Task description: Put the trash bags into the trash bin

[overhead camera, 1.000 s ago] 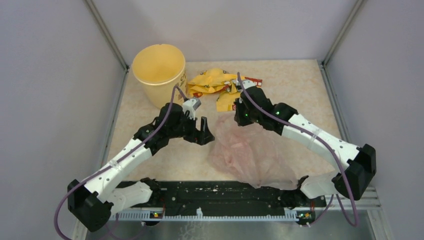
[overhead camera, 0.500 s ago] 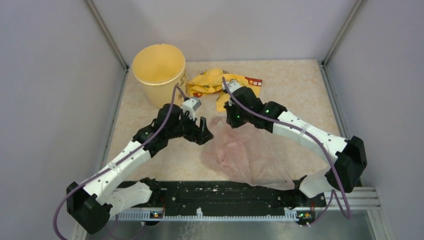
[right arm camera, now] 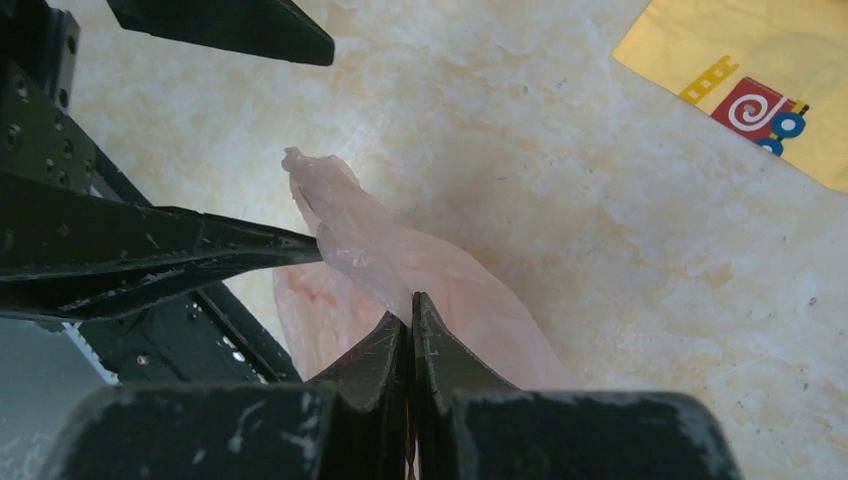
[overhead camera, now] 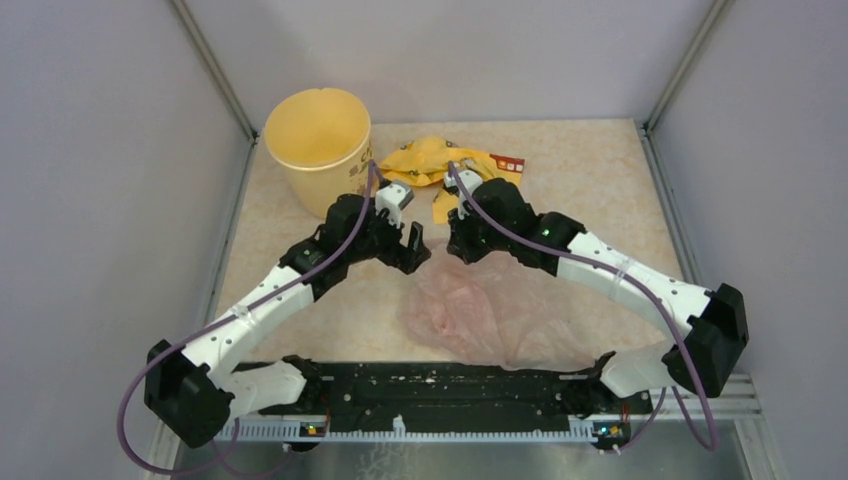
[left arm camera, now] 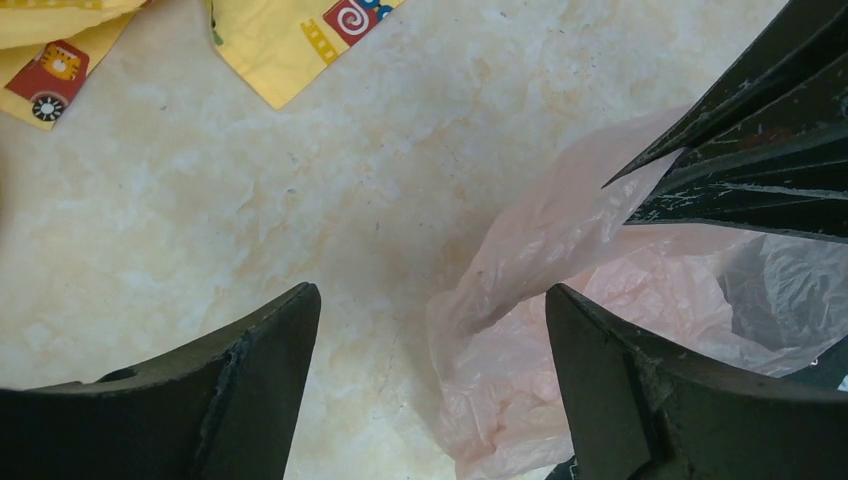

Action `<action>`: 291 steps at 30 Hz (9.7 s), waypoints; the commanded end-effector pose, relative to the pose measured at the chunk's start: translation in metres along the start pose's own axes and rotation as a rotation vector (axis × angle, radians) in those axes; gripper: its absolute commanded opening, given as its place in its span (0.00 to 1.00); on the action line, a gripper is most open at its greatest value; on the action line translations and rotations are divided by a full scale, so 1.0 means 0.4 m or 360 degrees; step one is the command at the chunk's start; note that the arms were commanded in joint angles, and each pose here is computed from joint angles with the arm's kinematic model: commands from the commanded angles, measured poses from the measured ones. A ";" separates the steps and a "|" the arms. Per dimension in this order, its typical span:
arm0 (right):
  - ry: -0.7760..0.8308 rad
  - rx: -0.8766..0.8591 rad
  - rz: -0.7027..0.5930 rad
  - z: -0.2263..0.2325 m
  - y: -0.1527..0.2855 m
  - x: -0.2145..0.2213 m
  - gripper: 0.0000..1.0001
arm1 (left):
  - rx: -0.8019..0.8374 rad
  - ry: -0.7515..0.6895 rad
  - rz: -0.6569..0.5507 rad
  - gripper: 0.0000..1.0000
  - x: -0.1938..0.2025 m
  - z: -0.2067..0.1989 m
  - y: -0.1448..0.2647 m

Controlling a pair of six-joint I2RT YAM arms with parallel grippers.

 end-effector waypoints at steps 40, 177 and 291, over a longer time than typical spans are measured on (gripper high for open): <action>-0.1125 0.0806 -0.0381 -0.277 0.173 0.200 0.93 | -0.0524 0.0471 0.0080 0.00 0.040 0.096 -0.024; -0.0219 0.0153 -0.1799 0.066 0.826 -0.442 0.00 | -0.0179 -0.0225 -0.1359 0.00 -0.697 -0.061 0.347; -0.0183 0.1013 -0.1099 -0.148 0.519 -0.328 0.00 | -0.0884 -0.0083 -0.0674 0.99 -0.516 0.125 0.162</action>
Point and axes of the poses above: each gripper's point midway between its finger pads, its own y axis back along the fingers, its own z axis along the line the jaws close on, x = y × z, the point moved 10 cm from there along y, back along the fingers, and after that the axes turned 12 degrees about -y, right-handed, at the moved point
